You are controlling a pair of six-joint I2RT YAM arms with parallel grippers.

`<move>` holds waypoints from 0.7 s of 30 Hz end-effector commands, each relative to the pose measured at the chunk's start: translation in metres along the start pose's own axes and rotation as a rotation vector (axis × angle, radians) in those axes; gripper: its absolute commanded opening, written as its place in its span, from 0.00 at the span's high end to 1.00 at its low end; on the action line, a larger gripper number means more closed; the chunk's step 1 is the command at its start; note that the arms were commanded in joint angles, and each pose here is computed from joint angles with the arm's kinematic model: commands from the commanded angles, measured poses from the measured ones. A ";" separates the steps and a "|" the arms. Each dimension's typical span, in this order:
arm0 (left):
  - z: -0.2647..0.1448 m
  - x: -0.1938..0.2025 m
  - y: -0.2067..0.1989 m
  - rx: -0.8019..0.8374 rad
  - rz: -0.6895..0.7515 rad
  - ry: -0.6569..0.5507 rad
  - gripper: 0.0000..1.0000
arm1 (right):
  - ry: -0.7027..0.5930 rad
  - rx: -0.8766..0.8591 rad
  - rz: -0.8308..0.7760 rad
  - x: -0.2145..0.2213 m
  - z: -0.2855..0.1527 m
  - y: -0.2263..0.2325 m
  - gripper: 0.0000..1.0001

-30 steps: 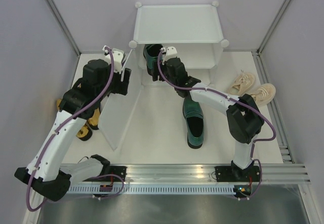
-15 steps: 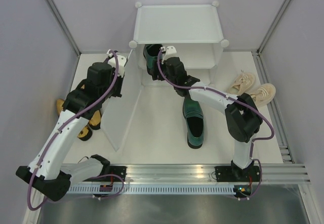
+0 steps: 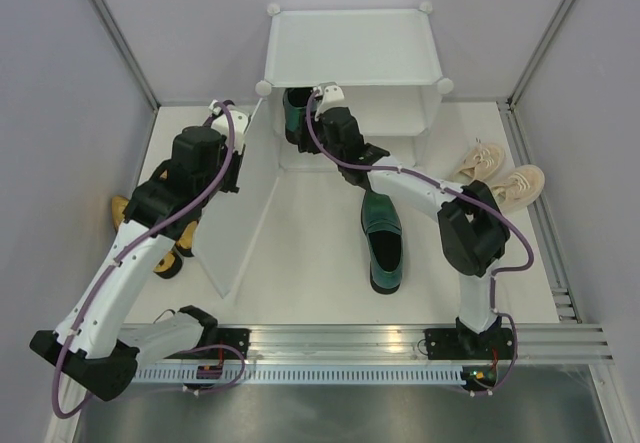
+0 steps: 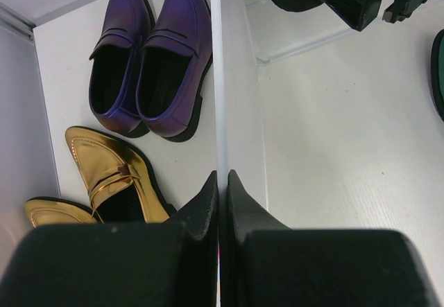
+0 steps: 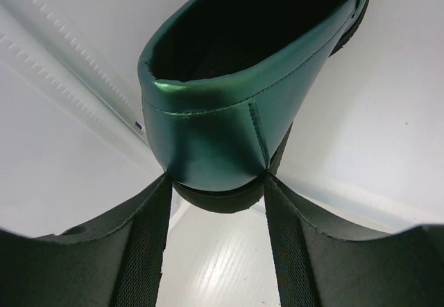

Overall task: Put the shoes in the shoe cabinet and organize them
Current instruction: Place the shoe in the shoe cabinet.

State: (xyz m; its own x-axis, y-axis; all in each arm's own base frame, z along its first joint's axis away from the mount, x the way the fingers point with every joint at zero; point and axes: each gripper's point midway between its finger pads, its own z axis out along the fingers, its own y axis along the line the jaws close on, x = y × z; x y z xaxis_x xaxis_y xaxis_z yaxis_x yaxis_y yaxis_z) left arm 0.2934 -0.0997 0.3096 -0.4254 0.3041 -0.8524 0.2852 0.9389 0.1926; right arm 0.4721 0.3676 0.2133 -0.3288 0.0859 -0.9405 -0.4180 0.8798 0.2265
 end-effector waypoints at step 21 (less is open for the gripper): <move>-0.006 -0.001 -0.017 0.078 0.083 -0.037 0.98 | -0.101 0.053 -0.003 -0.034 0.032 -0.003 0.41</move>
State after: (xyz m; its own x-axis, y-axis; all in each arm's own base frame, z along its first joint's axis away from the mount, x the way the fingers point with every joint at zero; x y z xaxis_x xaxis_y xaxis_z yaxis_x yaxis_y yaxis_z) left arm 0.2924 -0.1000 0.3094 -0.4074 0.3251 -0.8534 0.2867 0.9328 0.2184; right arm 0.4965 0.3783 0.2108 -0.3067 0.0953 -0.9470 -0.3880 0.8961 0.2158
